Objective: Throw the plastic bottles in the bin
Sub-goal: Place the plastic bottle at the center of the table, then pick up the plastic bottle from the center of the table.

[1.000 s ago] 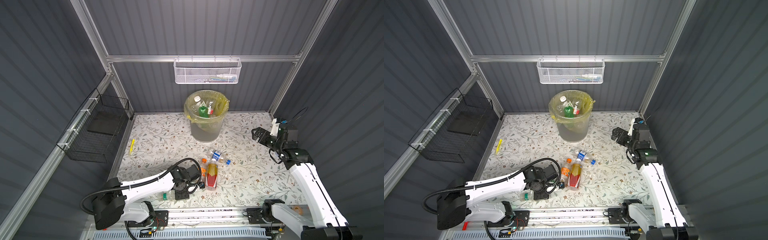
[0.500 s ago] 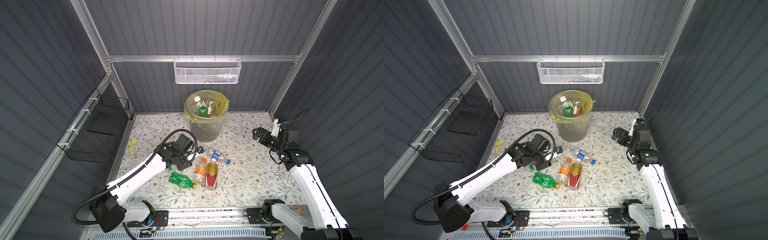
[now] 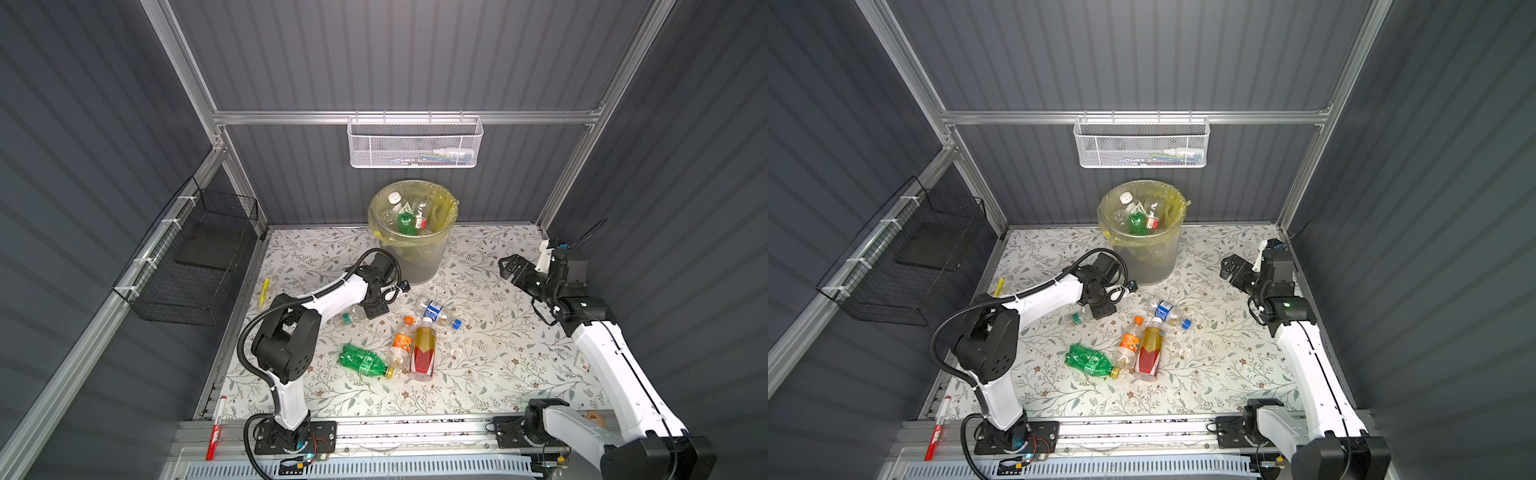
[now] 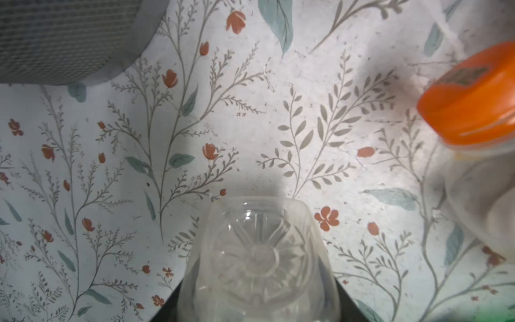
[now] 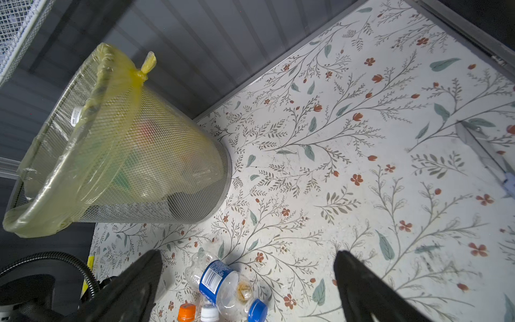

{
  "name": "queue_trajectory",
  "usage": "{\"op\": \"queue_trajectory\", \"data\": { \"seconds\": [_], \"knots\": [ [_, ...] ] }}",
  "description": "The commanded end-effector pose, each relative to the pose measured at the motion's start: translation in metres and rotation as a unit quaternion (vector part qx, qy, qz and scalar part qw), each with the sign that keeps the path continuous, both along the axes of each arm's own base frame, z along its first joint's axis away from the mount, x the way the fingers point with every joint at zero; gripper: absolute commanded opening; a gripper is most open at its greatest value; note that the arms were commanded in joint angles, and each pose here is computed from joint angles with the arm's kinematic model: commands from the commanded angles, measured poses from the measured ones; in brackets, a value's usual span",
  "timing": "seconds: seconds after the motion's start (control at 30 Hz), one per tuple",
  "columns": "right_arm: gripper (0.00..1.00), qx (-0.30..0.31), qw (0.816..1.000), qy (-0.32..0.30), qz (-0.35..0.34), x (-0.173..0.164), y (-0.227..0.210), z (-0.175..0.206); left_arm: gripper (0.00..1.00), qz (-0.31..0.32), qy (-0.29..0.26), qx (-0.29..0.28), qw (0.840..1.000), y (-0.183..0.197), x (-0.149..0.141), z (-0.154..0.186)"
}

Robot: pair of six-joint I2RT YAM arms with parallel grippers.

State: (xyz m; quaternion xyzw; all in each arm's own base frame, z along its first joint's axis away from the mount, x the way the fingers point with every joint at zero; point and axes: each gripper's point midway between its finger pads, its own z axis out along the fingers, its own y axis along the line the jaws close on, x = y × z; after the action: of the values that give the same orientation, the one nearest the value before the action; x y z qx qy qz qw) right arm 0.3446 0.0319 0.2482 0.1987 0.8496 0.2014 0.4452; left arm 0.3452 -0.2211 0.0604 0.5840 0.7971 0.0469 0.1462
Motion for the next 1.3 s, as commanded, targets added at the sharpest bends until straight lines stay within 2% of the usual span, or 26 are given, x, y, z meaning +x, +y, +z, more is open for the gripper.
{"op": "queue_trajectory", "data": {
  "seconds": [0.0,0.17,0.2,0.3,0.47,0.57,0.77,0.93,1.07,1.17,1.27],
  "knots": [
    [0.98,0.007,1.000,0.002,-0.003,-0.001,0.000,-0.006,0.54,-0.018,-0.003,-0.023,1.000,-0.013,0.009,0.001],
    [0.98,0.007,1.000,0.010,-0.002,0.000,0.000,-0.012,0.68,-0.017,0.018,-0.016,1.000,-0.010,0.001,-0.015],
    [0.99,0.008,1.000,0.010,0.000,0.000,0.001,-0.012,0.73,-0.014,0.019,-0.016,1.000,-0.008,0.000,-0.015],
    [0.98,0.007,1.000,0.011,0.002,0.002,0.001,-0.012,0.80,-0.006,0.004,-0.025,1.000,-0.007,0.002,-0.009],
    [0.98,0.016,1.000,0.015,0.009,0.005,0.005,-0.015,0.84,0.013,-0.015,-0.035,0.999,0.003,0.010,0.004],
    [0.99,0.021,1.000,0.016,0.012,0.006,0.007,-0.015,0.84,0.043,-0.020,-0.047,0.998,0.022,0.017,0.008],
    [0.96,0.023,0.999,0.025,0.015,0.007,0.008,-0.020,0.76,0.062,-0.001,-0.062,0.996,0.029,0.010,-0.004],
    [0.93,0.023,0.999,0.033,0.022,0.007,0.010,-0.024,0.58,0.074,0.019,-0.077,0.994,0.028,-0.003,-0.013],
    [0.92,0.016,0.998,0.060,0.026,0.008,0.010,-0.041,0.49,0.083,0.020,-0.090,0.992,0.029,-0.009,-0.013],
    [0.91,0.007,0.997,0.076,0.030,0.007,0.009,-0.051,0.46,0.093,0.005,-0.107,0.990,0.028,-0.009,-0.005],
    [0.90,-0.002,0.994,0.106,0.032,0.001,0.008,-0.066,0.45,0.108,-0.031,-0.142,0.984,0.025,-0.003,0.018]
  ]
}}
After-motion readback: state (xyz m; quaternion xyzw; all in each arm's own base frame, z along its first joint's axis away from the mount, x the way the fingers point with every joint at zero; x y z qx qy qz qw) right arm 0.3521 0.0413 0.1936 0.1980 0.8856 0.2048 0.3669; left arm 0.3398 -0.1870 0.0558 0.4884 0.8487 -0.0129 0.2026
